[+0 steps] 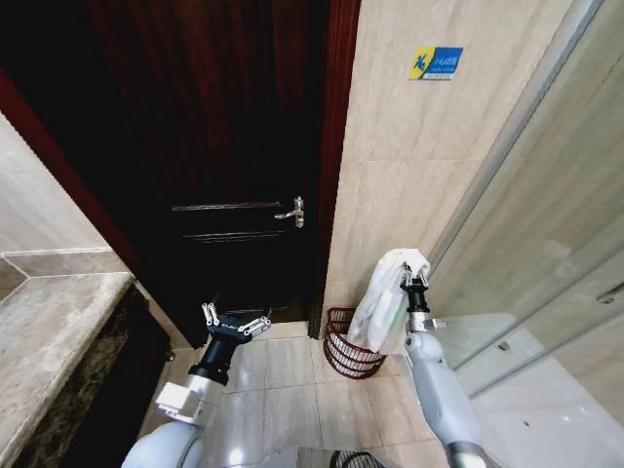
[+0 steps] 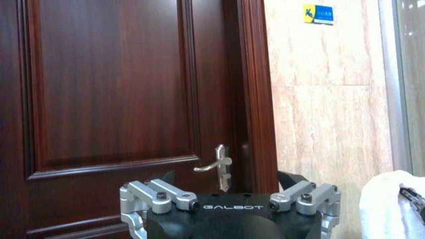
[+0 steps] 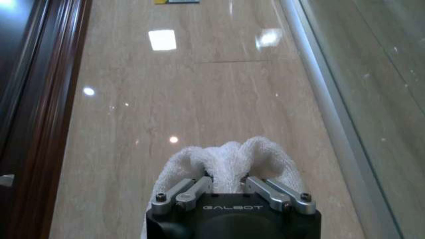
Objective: Discard the used towel into the hamper.
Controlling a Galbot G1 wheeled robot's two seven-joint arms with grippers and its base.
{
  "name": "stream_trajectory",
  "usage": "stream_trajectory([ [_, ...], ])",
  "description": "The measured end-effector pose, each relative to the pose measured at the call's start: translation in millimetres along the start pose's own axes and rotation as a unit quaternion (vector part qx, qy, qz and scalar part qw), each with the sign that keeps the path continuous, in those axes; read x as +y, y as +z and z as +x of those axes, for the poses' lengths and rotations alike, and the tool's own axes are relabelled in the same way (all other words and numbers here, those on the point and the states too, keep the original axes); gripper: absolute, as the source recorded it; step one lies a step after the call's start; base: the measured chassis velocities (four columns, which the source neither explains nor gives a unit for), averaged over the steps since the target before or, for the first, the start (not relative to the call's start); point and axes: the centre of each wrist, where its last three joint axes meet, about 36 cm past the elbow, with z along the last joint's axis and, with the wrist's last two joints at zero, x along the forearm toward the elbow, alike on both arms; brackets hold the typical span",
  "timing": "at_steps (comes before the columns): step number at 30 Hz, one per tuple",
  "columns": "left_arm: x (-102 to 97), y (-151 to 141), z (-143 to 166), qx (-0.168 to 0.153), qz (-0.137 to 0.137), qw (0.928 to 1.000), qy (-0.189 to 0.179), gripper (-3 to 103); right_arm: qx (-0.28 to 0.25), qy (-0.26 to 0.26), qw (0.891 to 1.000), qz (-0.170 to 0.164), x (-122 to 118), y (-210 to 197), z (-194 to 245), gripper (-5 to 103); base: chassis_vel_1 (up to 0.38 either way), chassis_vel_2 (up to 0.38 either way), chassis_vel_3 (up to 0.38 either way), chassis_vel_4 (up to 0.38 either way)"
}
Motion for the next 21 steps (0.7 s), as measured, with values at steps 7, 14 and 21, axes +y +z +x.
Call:
stream_trajectory([
  [7,0.0,0,0,0.0,0.0,1.0,0.0,100,0.003,-0.019,1.0,-0.002,5,7,-2,11,0.0,0.0,0.0,0.0],
  [14,0.0,0,0,0.0,0.0,1.0,0.0,100,0.0,-0.027,1.0,-0.008,9,8,-5,11,-0.009,0.006,0.005,-0.01],
  [21,0.0,0,0,0.0,0.0,1.0,0.0,100,0.007,-0.034,0.999,-0.004,7,16,9,11,-0.087,0.078,0.073,-0.085],
])
